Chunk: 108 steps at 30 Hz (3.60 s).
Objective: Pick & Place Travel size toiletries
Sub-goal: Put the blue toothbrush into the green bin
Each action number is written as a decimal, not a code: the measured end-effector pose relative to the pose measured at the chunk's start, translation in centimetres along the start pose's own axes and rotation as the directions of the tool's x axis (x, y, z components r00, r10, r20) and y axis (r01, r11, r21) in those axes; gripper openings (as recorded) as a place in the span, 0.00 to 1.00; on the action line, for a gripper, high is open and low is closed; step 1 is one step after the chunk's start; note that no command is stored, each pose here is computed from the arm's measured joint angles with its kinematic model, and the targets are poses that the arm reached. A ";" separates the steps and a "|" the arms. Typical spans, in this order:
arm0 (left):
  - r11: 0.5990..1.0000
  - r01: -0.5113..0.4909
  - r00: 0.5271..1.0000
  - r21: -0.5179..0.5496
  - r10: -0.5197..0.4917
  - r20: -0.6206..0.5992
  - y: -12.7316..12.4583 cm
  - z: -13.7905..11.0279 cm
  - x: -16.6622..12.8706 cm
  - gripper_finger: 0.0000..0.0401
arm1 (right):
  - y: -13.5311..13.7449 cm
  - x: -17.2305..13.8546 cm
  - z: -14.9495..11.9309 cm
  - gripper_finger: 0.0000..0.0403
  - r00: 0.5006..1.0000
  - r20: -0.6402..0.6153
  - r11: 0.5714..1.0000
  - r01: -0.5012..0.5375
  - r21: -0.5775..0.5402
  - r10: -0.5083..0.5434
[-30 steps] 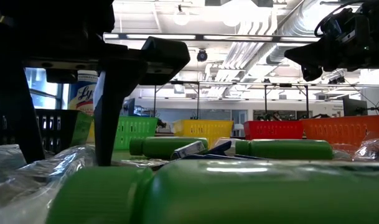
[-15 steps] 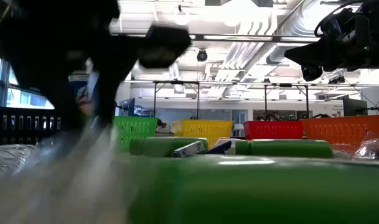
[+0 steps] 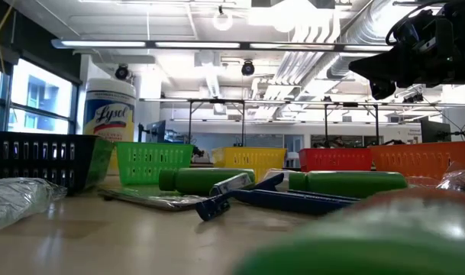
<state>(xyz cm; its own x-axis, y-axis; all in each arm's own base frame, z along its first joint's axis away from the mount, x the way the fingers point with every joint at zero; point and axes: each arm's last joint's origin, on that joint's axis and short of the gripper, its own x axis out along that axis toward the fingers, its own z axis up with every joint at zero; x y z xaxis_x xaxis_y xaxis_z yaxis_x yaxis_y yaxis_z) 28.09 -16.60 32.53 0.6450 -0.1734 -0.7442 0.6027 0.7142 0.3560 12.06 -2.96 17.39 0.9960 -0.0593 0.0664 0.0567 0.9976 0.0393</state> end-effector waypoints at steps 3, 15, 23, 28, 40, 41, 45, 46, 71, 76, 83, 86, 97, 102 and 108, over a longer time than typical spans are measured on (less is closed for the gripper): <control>0.999 -0.029 0.998 -0.023 0.030 0.060 0.5 -0.7 -3.4 0.01 | 0.0 0.0 0.2 0.01 1.000 0.022 1.000 -0.002 -0.006 0.002; 0.904 -0.243 0.889 -0.353 0.353 0.292 2.0 -12.1 -8.1 0.01 | 0.0 0.0 0.4 0.01 0.999 0.044 1.000 -0.005 -0.011 0.006; 0.795 -0.289 0.819 -0.533 0.494 0.292 0.4 -19.2 -7.3 0.01 | 0.0 0.0 0.4 0.01 0.999 0.044 0.999 -0.001 -0.036 0.002; 0.754 -0.321 0.769 -0.573 0.561 0.307 -1.3 -22.7 -5.8 0.01 | -0.1 0.0 0.5 0.01 0.998 0.054 0.997 0.036 -0.061 -0.033; 0.700 -0.344 0.708 -0.626 0.631 0.316 -3.4 -26.6 -4.7 0.01 | -0.1 0.0 0.4 0.01 0.999 0.044 0.998 0.022 -0.066 -0.019; 0.701 -0.344 0.711 -0.625 0.629 0.314 -3.6 -26.7 -4.6 0.01 | -0.1 0.1 0.4 0.01 0.999 0.042 0.998 0.025 -0.065 -0.023; 0.698 -0.350 0.728 -0.624 0.622 0.288 -3.9 -27.2 -4.2 0.01 | -0.1 0.1 0.4 0.01 0.999 0.040 0.997 0.024 -0.068 -0.022; 0.696 -0.352 0.729 -0.626 0.623 0.283 -3.9 -27.2 -4.2 0.01 | -0.1 0.1 0.4 0.01 0.999 0.040 0.997 0.024 -0.068 -0.022; 0.663 -0.471 0.722 -0.582 0.669 0.177 0.5 -22.1 -6.2 0.01 | -0.1 0.1 0.3 0.01 0.999 0.036 0.997 0.023 -0.067 -0.021; 0.741 -0.518 0.792 -0.428 0.604 0.088 2.8 -19.8 -4.7 0.01 | -0.1 0.1 0.3 0.01 0.999 0.036 0.997 0.023 -0.067 -0.021; 0.891 -0.423 0.891 -0.164 0.442 0.106 4.4 -18.0 -1.5 0.01 | -0.1 0.1 0.3 0.01 0.999 0.037 0.997 0.023 -0.067 -0.020; 0.908 -0.371 0.912 -0.196 0.396 0.107 5.3 -18.8 -0.7 0.01 | -0.1 0.1 0.3 0.01 0.999 0.037 0.997 0.023 -0.067 -0.021; 0.902 -0.218 0.930 -0.371 0.308 0.202 9.1 -23.2 0.9 0.01 | -0.1 0.1 0.3 0.01 0.999 0.037 0.997 0.023 -0.068 -0.021; 0.916 -0.179 0.948 -0.359 0.259 0.188 9.4 -24.1 2.2 0.01 | -0.1 0.1 0.3 0.01 0.999 0.037 0.997 0.023 -0.068 -0.021; 0.916 -0.137 0.959 -0.377 0.218 0.181 9.7 -25.0 3.2 0.01 | -0.1 0.1 0.2 0.01 1.000 0.020 0.998 0.023 -0.064 -0.021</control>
<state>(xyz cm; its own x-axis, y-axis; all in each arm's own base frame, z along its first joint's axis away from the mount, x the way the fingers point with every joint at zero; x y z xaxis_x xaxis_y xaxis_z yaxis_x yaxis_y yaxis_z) 24.24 6.78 19.49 0.8350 -0.1338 -0.5337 0.2867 0.9337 0.2145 12.14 -3.05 17.57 0.9930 -0.0812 0.0854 0.0835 0.9962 -0.0232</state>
